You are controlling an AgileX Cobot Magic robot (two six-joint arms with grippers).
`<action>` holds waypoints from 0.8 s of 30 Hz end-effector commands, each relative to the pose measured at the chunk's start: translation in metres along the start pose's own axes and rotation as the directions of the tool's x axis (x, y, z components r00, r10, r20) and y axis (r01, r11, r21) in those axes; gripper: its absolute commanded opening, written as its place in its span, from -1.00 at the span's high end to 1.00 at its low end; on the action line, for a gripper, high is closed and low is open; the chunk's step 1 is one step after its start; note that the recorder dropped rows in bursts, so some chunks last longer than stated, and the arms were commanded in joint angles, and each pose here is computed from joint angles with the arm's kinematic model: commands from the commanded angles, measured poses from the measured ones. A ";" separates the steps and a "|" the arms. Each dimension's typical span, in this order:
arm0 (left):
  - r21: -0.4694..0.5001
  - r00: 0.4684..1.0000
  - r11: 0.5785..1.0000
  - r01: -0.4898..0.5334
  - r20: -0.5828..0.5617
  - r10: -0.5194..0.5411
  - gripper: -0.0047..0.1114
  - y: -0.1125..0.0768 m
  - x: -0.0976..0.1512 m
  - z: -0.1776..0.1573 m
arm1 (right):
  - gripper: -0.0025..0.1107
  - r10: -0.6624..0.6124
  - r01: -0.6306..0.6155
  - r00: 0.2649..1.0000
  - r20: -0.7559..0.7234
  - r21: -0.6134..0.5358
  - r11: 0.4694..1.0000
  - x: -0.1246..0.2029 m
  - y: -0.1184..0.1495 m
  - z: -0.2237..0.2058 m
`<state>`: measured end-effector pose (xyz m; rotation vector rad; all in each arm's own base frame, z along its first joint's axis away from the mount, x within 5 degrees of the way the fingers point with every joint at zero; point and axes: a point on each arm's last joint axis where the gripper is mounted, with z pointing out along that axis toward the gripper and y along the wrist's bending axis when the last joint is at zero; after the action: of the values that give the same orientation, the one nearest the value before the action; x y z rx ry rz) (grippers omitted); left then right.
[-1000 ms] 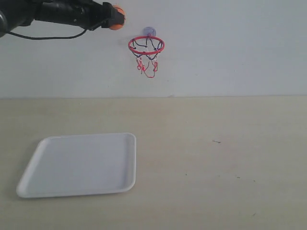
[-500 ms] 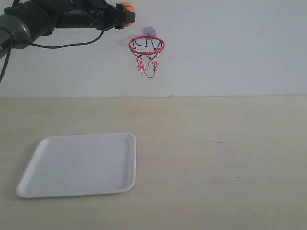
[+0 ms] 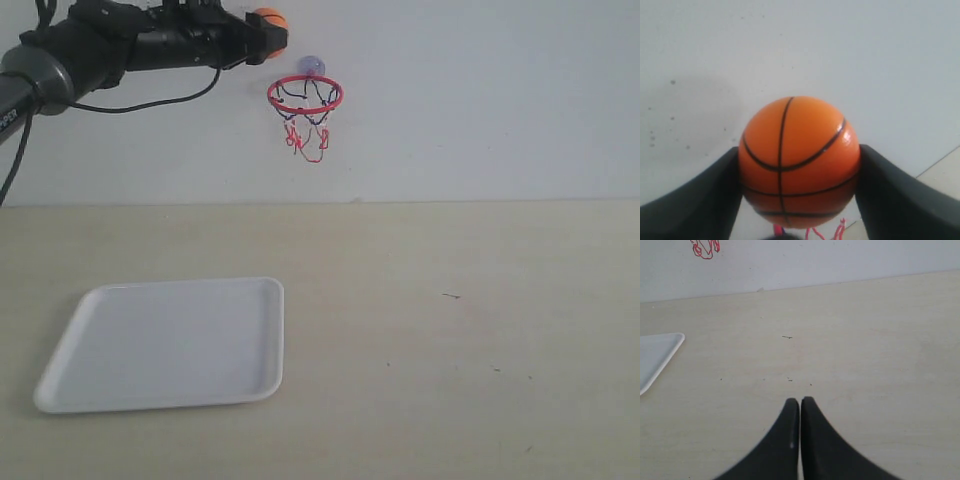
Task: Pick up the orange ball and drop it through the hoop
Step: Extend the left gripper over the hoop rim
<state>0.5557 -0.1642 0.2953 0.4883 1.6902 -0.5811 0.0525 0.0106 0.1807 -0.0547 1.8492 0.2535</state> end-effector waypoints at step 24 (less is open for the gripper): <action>0.142 0.996 0.986 -0.089 0.011 0.088 0.01 -0.020 0.009 0.008 | 0.96 -0.012 0.012 1.000 0.018 -0.003 1.000 -0.002 0.000 0.000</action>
<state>0.5490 -0.1816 0.2871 0.6431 1.6435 -0.6348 0.0525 0.0106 0.1807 -0.0547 1.8492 0.2535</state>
